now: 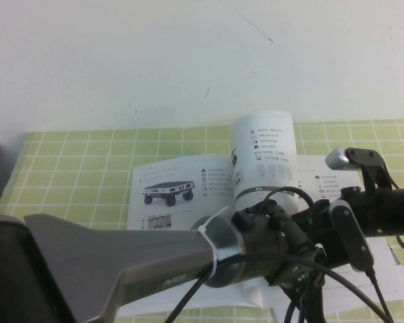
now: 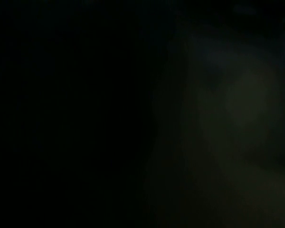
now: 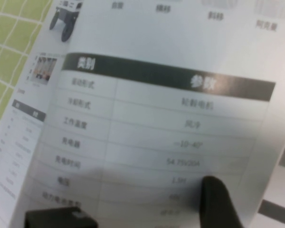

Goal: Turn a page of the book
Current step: Open the closed book

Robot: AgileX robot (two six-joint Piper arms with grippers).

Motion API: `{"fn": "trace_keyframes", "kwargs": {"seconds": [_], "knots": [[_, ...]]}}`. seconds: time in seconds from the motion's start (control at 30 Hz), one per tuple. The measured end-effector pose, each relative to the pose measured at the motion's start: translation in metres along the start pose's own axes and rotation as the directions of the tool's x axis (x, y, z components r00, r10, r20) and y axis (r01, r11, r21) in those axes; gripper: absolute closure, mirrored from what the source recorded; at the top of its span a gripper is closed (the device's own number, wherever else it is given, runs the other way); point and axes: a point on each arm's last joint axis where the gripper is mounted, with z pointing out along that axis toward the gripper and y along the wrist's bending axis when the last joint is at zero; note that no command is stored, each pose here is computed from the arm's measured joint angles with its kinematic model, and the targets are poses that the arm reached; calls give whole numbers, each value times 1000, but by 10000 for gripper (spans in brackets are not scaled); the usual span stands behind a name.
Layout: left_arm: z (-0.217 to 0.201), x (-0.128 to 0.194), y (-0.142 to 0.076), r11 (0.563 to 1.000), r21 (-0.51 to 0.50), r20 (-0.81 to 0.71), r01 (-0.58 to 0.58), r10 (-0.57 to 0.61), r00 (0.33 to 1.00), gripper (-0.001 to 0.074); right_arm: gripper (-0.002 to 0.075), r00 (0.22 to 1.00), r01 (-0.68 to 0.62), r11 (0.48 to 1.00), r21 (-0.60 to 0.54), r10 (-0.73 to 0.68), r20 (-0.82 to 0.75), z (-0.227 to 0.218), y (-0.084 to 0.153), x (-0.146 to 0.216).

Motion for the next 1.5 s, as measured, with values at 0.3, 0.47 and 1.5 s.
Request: {"fn": "trace_keyframes", "kwargs": {"seconds": [0.3, 0.47, 1.5], "knots": [[-1, -4, 0, 1000, 3, 20, 9, -9, 1000, 738, 411, 996, 88, 992, 95, -86, -34, -12, 2, -8], [-1, -5, -1, 1000, 2, 27, 3, -3, 1000, 738, 411, 994, 105, 987, 117, -101, -47, -15, 2, -9], [-6, -20, 0, 999, -30, 134, -34, 38, 990, 738, 149, 993, 115, 987, 114, -118, 19, -48, -4, -21]]}}
